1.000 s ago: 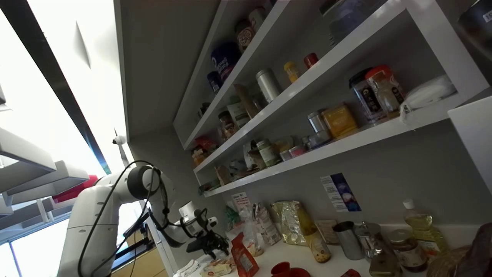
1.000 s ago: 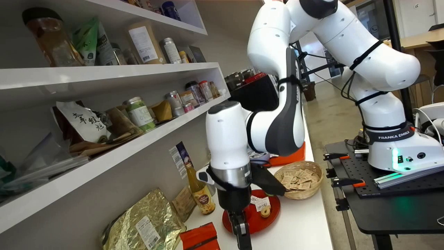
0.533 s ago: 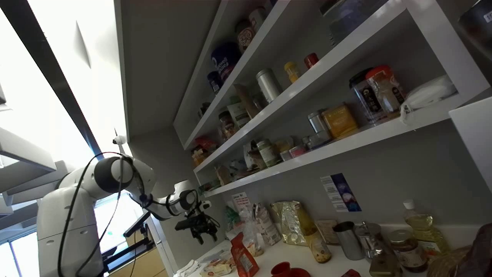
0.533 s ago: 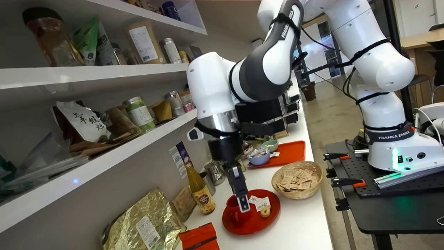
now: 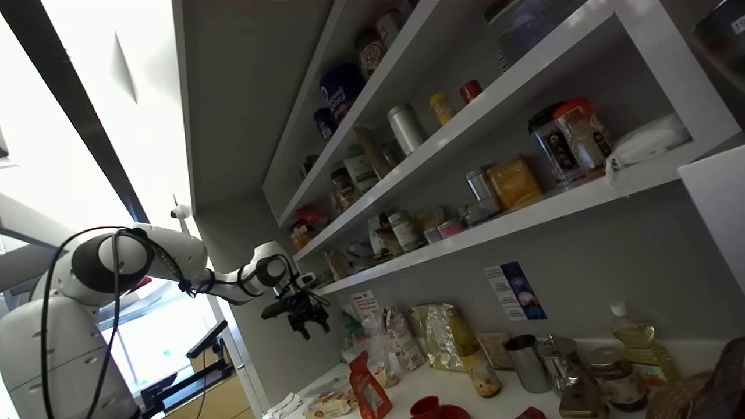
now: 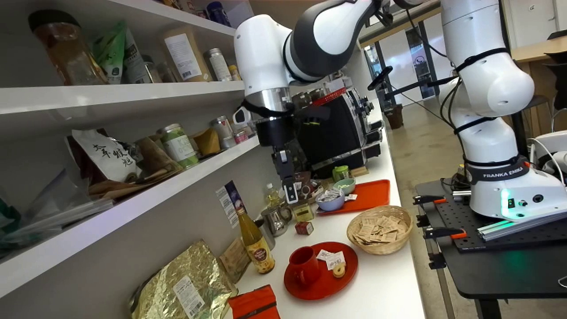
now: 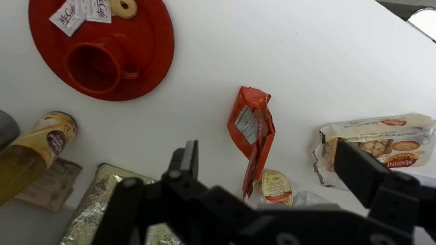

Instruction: Put the orange bag on the counter

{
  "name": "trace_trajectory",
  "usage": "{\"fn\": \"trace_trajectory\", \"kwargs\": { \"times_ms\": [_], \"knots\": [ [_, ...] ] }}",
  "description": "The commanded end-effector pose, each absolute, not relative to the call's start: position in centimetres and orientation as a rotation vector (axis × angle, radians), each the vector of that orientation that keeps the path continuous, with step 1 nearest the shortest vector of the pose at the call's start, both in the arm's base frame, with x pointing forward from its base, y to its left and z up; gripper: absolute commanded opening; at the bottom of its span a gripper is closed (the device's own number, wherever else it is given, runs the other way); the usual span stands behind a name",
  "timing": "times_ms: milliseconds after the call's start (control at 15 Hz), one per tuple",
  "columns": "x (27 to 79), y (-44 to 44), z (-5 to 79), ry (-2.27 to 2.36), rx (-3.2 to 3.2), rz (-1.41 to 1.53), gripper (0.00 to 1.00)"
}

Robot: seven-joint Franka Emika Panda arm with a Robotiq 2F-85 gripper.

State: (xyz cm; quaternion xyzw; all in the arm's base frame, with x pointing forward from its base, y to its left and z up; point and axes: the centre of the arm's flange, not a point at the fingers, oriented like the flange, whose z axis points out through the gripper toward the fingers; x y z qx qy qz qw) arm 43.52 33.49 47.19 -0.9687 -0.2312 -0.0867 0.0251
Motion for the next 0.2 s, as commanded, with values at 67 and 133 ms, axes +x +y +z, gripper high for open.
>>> {"fn": "trace_trajectory", "kwargs": {
  "times_ms": [67,133],
  "knots": [
    [43.1,32.5,48.6,-0.756,-2.99,-0.248,1.0],
    [42.9,32.1,49.1,-0.764,-2.989,-0.248,1.0]
  ]
}}
